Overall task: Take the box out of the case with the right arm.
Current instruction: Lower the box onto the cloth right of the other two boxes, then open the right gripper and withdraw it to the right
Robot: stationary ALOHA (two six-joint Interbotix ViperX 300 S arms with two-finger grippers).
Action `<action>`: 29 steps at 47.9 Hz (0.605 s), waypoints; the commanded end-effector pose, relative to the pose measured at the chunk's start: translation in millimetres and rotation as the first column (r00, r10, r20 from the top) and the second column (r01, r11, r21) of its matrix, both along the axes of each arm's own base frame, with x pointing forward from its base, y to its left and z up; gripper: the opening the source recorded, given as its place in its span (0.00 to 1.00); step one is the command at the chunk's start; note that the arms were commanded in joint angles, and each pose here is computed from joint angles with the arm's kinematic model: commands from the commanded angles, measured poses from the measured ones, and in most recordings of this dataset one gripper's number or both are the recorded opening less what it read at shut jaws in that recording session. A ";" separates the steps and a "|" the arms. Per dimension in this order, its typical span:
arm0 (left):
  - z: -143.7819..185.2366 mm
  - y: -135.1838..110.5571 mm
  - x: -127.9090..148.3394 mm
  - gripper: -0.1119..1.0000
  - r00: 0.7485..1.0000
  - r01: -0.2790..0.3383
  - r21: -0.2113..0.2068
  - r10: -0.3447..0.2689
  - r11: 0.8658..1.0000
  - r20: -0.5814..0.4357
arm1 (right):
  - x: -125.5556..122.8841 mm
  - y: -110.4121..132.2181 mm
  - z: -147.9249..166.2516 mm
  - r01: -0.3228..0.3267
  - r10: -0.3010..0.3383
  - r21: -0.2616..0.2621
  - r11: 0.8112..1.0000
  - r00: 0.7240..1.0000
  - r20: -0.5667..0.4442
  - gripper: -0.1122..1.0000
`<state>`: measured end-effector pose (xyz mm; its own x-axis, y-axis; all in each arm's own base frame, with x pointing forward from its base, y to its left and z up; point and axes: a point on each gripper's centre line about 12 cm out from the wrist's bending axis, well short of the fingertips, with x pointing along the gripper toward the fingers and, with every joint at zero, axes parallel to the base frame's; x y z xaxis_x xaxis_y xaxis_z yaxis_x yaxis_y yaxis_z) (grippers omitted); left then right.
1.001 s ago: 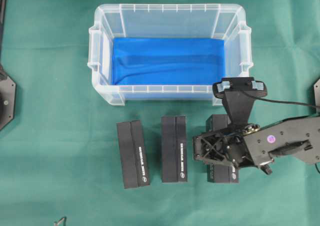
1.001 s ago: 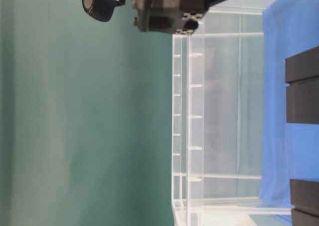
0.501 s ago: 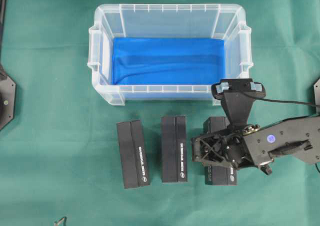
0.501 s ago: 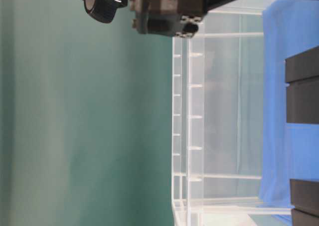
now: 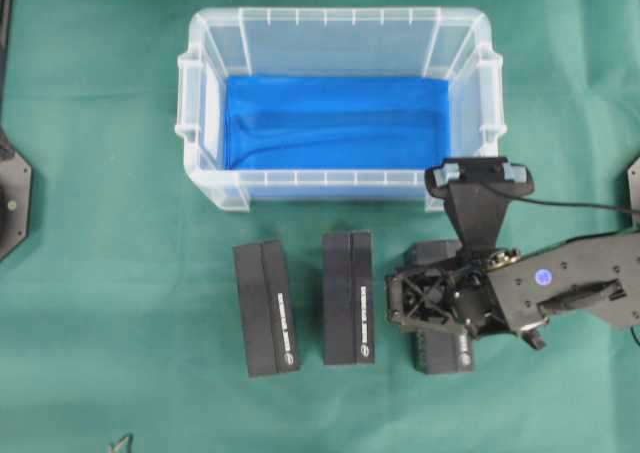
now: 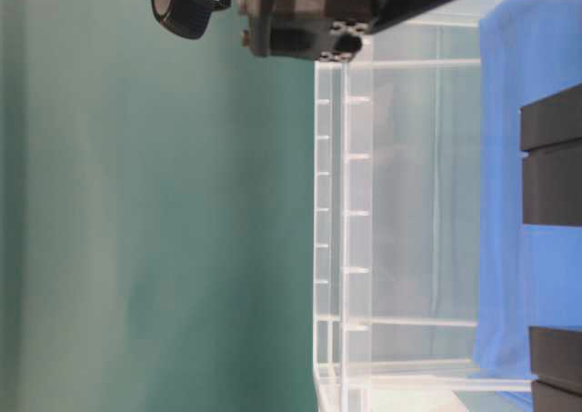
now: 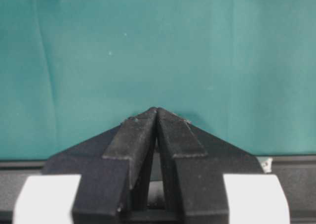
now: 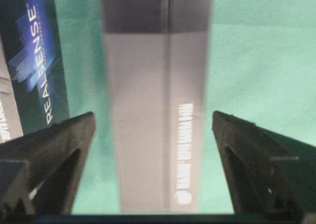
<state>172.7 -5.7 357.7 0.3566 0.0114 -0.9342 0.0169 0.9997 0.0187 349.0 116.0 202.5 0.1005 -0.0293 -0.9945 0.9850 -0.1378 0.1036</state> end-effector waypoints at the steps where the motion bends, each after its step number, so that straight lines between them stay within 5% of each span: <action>1: 8.6 0.4 1.6 0.12 1.000 -0.003 -0.002 0.003 1.000 0.029 | 1.3 2.1 11.2 -0.005 0.005 0.009 1.000 1.000 0.029 0.90; 13: 8.6 0.6 1.6 0.12 1.000 -0.003 0.000 0.003 1.000 0.029 | 4.1 2.9 20.7 -0.005 0.004 0.013 1.000 0.999 0.046 0.90; 29: 8.6 0.4 1.6 0.12 1.000 -0.003 -0.002 0.003 1.000 0.029 | 0.1 -7.8 89.1 -0.009 0.010 -0.071 0.997 1.000 0.019 0.90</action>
<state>172.7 -5.7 357.7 0.3566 0.0114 -0.9342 0.0169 0.9997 0.0187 353.2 110.3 259.0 0.0868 -0.0946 -0.9917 0.9876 -0.1226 0.0981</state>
